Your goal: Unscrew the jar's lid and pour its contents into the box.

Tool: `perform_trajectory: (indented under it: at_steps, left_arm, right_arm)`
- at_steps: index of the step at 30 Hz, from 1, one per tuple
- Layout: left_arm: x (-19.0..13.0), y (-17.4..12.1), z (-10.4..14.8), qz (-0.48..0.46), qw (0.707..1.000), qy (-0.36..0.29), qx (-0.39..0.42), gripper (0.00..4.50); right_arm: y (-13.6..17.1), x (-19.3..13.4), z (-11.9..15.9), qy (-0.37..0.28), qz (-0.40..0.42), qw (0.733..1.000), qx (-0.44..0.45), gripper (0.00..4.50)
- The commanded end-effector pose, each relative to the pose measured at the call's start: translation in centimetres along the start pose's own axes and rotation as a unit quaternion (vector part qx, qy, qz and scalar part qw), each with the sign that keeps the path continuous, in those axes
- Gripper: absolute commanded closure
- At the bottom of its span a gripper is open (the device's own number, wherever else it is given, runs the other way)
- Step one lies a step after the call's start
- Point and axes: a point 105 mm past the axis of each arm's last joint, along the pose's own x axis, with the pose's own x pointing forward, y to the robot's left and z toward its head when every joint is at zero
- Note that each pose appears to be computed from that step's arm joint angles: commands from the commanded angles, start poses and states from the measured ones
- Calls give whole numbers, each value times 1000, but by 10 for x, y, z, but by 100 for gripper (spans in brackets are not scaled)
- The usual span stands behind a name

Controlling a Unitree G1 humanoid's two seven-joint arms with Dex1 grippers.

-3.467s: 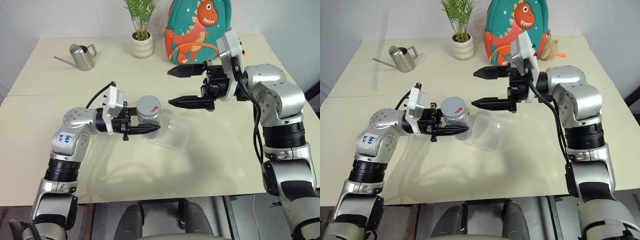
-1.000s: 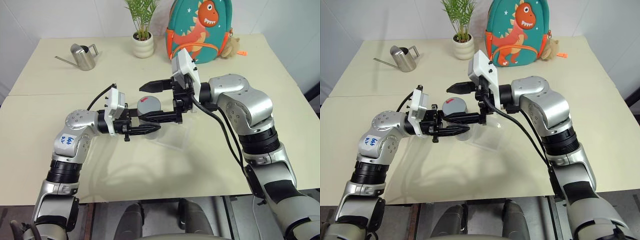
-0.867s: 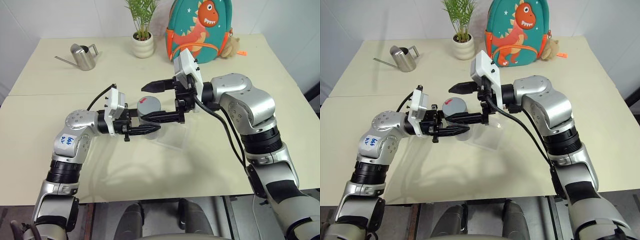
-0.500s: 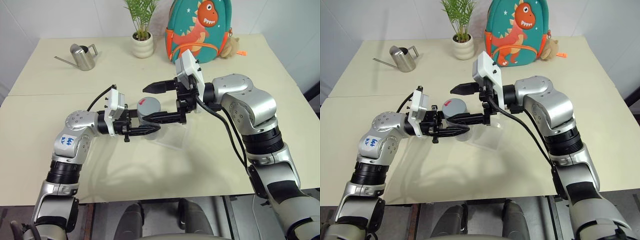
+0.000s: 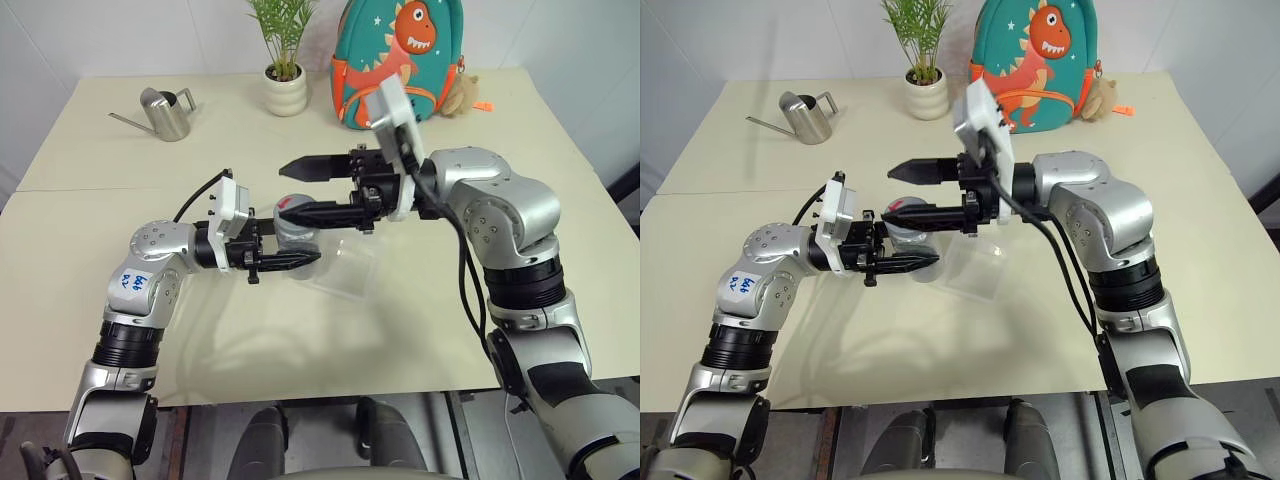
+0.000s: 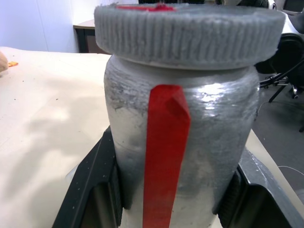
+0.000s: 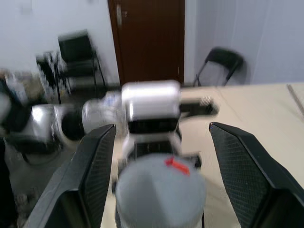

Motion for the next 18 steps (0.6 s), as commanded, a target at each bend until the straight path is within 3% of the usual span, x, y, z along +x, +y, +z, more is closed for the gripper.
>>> perform_trajectory:
  at_steps: [1,8,11,13,18]
  left_arm:
    - [-2,-3,6,-6,1000,-3,18,256]
    - [-3,0,7,-5,1000,-3,16,256]
    - [-3,0,6,-7,1000,-3,16,256]
    - [-2,0,6,-7,1000,-3,16,256]
    - [-1,-1,6,-9,1000,-4,15,256]
  right_arm:
    - [6,-11,27,-49,-3,999,2,122]
    - [0,-21,6,11,-51,998,-20,122]
    - [1,-12,8,9,-41,999,-28,63]
    - [1,-5,5,20,-35,998,-46,1]
    - [8,4,-11,68,0,996,-54,1]
